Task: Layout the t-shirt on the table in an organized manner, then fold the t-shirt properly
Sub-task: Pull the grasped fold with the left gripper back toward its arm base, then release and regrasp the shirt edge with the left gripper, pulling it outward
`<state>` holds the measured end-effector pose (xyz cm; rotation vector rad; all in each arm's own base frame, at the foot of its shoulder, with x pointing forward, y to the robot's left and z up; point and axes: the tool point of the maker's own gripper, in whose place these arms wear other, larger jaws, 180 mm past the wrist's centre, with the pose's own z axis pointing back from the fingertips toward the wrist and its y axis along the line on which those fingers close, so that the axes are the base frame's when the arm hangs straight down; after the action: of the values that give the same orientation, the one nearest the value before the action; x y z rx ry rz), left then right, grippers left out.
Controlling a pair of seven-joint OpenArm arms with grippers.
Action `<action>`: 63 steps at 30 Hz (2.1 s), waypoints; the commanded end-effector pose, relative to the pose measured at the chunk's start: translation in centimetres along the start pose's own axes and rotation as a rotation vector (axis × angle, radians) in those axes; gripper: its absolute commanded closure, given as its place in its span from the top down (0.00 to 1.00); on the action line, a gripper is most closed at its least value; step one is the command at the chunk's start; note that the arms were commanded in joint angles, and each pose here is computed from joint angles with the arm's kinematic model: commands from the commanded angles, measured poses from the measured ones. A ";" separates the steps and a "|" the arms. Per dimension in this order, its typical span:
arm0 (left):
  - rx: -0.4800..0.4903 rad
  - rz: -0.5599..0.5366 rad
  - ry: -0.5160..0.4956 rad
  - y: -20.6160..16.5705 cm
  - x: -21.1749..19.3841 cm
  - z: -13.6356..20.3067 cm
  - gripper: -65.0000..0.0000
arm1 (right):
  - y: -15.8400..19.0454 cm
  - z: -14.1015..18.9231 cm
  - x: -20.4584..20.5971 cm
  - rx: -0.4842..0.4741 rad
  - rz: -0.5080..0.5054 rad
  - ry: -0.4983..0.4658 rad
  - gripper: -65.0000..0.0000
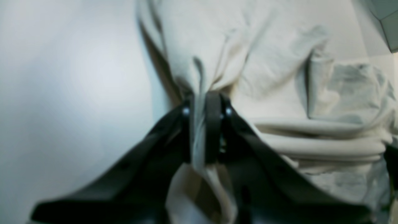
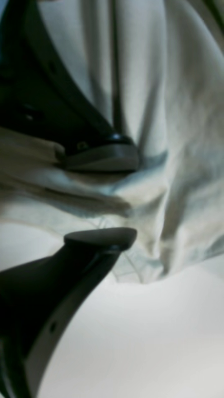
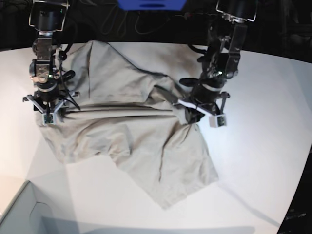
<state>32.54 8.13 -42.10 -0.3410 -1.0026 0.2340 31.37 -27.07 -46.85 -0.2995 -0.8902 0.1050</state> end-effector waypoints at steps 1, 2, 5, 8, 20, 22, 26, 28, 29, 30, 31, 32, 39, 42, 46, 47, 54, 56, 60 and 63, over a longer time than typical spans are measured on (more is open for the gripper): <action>0.013 0.000 -0.067 0.5 1.8 0.4 0.00 | -0.9 -0.4 0.1 -0.020 0.016 0.017 0.45; 0.027 0.008 -0.064 1.1 1.5 1.0 0.01 | -0.8 -0.7 0.4 -0.018 0.011 0.017 0.45; 0.061 0.024 -0.053 2.5 0.4 2.8 0.01 | -0.7 -1.4 1.1 -0.016 0.000 0.014 0.45; 0.070 0.031 -0.045 2.7 -0.4 4.4 0.10 | -1.6 -2.6 2.1 -0.024 -0.005 0.015 0.45; -0.005 -0.006 -0.242 -0.2 6.7 8.8 0.51 | -4.3 -2.8 5.6 -0.074 0.007 -0.060 0.45; -0.050 -0.015 -0.324 -1.9 10.2 7.7 0.51 | -4.5 -1.8 6.6 -0.085 0.020 -0.100 0.45; -0.080 0.006 -0.353 -4.0 12.9 3.0 0.51 | -3.5 0.3 8.2 -0.089 0.025 -0.167 0.45; -0.026 0.001 -0.313 -3.3 12.5 -0.1 0.51 | -3.5 1.4 8.6 -0.096 0.042 -0.194 0.45; -0.003 -0.011 -0.280 -3.2 11.9 -1.7 0.51 | -3.6 2.0 8.6 -0.098 0.051 -0.202 0.45; 0.012 -0.029 -0.246 -3.2 11.1 -3.1 0.51 | -3.5 2.5 8.6 -0.100 0.057 -0.208 0.45; 0.021 -0.041 -0.218 -3.3 10.7 -4.3 0.51 | -3.4 2.9 8.5 -0.098 0.060 -0.212 0.45; 0.025 -0.057 -0.191 -3.6 10.3 -5.6 0.51 | -3.2 3.2 8.5 -0.097 0.061 -0.216 0.45; 0.117 -0.111 -0.049 -3.4 8.6 -11.0 0.51 | -3.0 4.1 6.7 -0.092 0.073 -0.188 0.45; 0.127 -0.126 -0.019 -3.8 8.9 -12.4 0.51 | -2.9 4.2 6.2 -0.090 0.074 -0.180 0.45; 0.145 -0.136 0.049 -4.5 7.8 -13.8 0.51 | -2.9 4.2 6.2 -0.090 0.075 -0.178 0.45; 0.146 -0.137 0.059 -4.7 7.7 -14.0 0.51 | -3.0 4.2 6.2 -0.091 0.074 -0.178 0.45; 0.163 -0.145 0.119 -4.9 6.4 -14.7 0.51 | -2.9 4.2 6.1 -0.090 0.074 -0.177 0.45; 0.169 -0.146 0.123 -4.5 6.1 -14.6 0.51 | -2.9 4.1 6.1 -0.090 0.074 -0.177 0.45; 0.185 -0.147 0.146 -3.4 4.9 -14.2 0.48 | -3.0 4.1 6.2 -0.091 0.072 -0.178 0.45; 0.196 -0.137 0.145 -2.6 4.8 -14.1 0.28 | -3.0 4.0 6.2 -0.091 0.071 -0.176 0.45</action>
<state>45.44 5.38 -46.19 -0.0930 -0.8085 0.1767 31.10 -27.22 -40.49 -0.3909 -1.0097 0.1540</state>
